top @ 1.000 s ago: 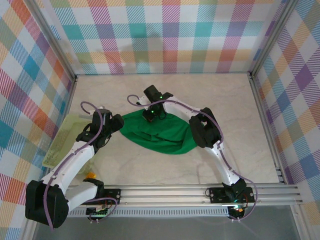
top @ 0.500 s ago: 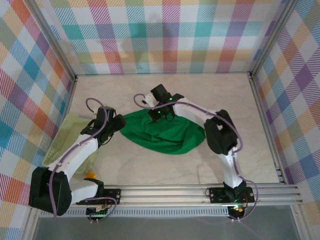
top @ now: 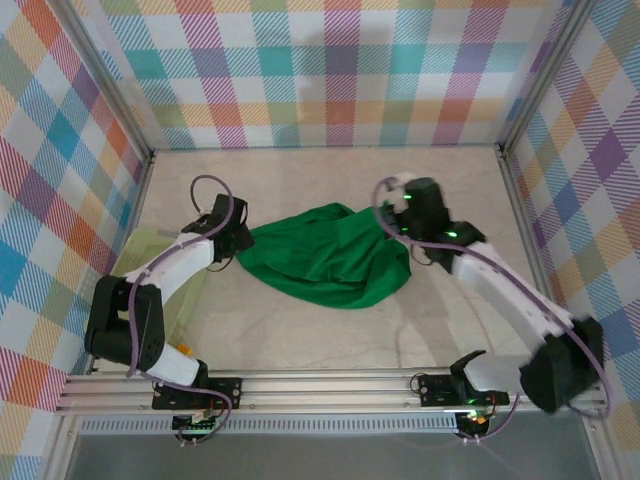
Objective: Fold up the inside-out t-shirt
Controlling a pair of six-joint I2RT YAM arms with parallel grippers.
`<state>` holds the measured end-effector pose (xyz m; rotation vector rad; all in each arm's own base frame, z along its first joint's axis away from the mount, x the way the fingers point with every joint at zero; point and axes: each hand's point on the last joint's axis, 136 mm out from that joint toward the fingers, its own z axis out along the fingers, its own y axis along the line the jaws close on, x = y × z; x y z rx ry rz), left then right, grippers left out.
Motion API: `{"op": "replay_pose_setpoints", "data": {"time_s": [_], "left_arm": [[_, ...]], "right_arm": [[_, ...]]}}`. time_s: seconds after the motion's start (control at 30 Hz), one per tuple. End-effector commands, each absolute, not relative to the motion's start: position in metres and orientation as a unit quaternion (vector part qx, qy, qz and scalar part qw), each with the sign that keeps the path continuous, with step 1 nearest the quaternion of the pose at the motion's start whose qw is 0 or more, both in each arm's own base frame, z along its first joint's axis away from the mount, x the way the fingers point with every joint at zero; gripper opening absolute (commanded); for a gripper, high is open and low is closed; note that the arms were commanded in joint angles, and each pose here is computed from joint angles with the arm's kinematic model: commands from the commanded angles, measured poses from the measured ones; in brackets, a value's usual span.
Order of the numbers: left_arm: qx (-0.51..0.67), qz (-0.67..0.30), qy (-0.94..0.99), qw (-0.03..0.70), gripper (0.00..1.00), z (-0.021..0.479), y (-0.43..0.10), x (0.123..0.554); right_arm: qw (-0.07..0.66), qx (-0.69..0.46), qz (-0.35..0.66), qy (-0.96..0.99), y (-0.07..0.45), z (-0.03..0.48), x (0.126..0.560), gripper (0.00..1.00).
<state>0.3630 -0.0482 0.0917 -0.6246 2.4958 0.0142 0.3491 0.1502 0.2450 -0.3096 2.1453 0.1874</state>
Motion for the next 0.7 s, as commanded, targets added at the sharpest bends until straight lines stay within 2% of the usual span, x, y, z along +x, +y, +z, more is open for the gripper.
{"op": "replay_pose_setpoints", "data": {"time_s": [0.0,0.1,0.23,0.43,0.6,0.67], "left_arm": [[-0.232,0.024,0.938,0.258,0.66,0.083,-0.046,0.368],[-0.212,0.022,0.945,0.247,0.63,0.075,-0.061,0.376],[-0.191,0.030,0.953,0.232,0.62,0.065,-0.076,0.384],[-0.156,-0.006,0.963,0.218,0.56,0.064,-0.108,0.380],[-0.146,0.026,0.968,0.201,0.56,0.064,-0.108,0.358],[-0.147,0.039,0.971,0.184,0.53,0.054,-0.105,0.352]], "right_arm": [[0.485,0.011,0.044,0.874,0.083,0.263,0.334,0.00],[0.491,0.122,0.015,0.862,0.029,0.268,0.316,0.00],[0.489,0.203,0.031,0.848,-0.003,0.261,0.302,0.00],[0.466,0.190,0.068,0.861,0.010,0.246,0.315,0.00],[0.457,0.186,0.074,0.867,0.014,0.239,0.322,0.00],[0.457,0.189,0.070,0.866,0.013,0.238,0.323,0.00]]}}
